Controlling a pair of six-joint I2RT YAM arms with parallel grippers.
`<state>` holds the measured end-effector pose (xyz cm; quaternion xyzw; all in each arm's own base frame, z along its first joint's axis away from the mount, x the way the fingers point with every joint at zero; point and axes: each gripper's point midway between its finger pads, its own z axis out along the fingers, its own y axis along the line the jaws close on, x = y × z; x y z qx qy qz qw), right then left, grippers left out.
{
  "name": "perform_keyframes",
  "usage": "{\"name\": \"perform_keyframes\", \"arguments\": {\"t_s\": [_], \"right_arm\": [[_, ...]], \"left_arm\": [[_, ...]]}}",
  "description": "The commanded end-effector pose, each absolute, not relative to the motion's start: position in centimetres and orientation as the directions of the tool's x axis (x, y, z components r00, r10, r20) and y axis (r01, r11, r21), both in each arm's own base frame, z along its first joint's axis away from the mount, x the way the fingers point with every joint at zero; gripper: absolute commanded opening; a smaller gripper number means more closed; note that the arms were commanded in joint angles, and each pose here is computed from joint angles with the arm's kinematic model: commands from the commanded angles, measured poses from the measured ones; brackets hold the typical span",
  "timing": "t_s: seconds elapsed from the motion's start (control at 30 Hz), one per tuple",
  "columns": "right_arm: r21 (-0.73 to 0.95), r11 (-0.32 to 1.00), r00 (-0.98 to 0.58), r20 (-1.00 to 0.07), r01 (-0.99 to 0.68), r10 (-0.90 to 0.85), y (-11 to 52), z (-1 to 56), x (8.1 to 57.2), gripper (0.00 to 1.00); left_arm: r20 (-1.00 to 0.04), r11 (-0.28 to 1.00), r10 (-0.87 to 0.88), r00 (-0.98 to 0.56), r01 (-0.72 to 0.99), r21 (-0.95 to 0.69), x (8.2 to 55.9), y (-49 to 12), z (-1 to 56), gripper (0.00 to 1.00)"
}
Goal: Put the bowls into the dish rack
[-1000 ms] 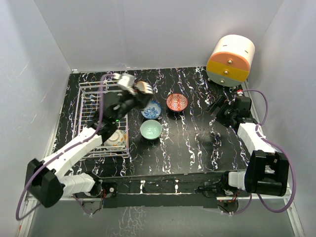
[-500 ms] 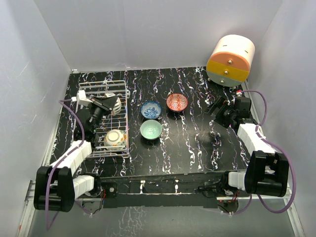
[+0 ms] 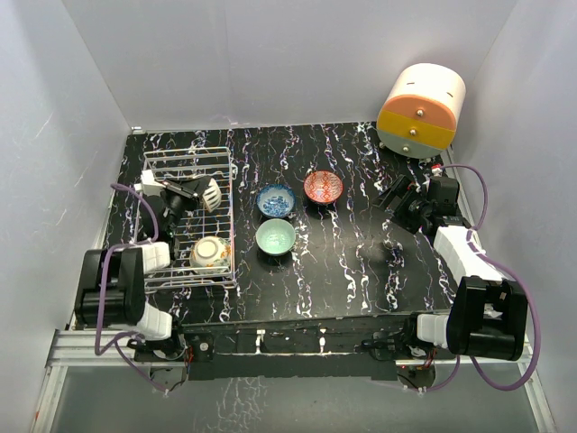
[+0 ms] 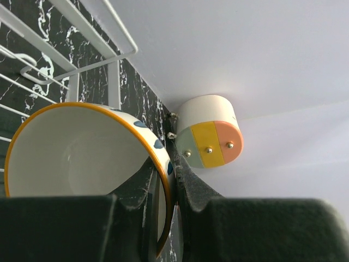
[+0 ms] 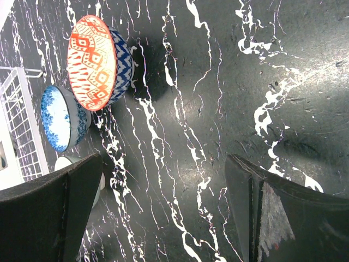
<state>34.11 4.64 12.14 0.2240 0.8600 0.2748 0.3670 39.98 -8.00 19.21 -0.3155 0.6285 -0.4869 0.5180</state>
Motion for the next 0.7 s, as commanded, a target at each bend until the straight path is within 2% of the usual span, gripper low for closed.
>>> {"name": "perform_keyframes", "arguments": {"t_s": [0.0,0.23,0.43,0.57,0.67], "right_arm": [[0.634,0.762,-0.599,-0.563,0.129,0.57,4.4,13.2,35.2,0.98],[0.635,0.761,-0.6,-0.561,0.129,0.57,4.4,13.0,35.4,0.98],[0.635,0.761,-0.606,-0.557,0.131,0.569,4.4,12.6,35.3,0.98],[0.641,0.757,-0.61,-0.551,0.127,0.569,4.6,12.4,35.2,0.98],[0.641,0.757,-0.61,-0.552,0.125,0.568,4.6,12.5,35.2,0.98]], "left_arm": [[-0.352,0.291,-0.9,-0.259,0.247,-0.925,41.4,-8.4,22.6,0.0],[-0.284,0.207,-0.912,-0.297,0.265,-0.942,41.9,-8.4,20.7,0.0],[-0.22,0.181,-0.932,-0.287,0.156,-0.971,41.1,-6.8,17.4,0.0],[-0.182,0.174,-0.945,-0.271,0.051,-0.983,40.3,-5.4,14.9,0.1],[-0.162,0.173,-0.953,-0.255,-0.021,-0.985,39.8,-4.5,13.5,0.21]]}}
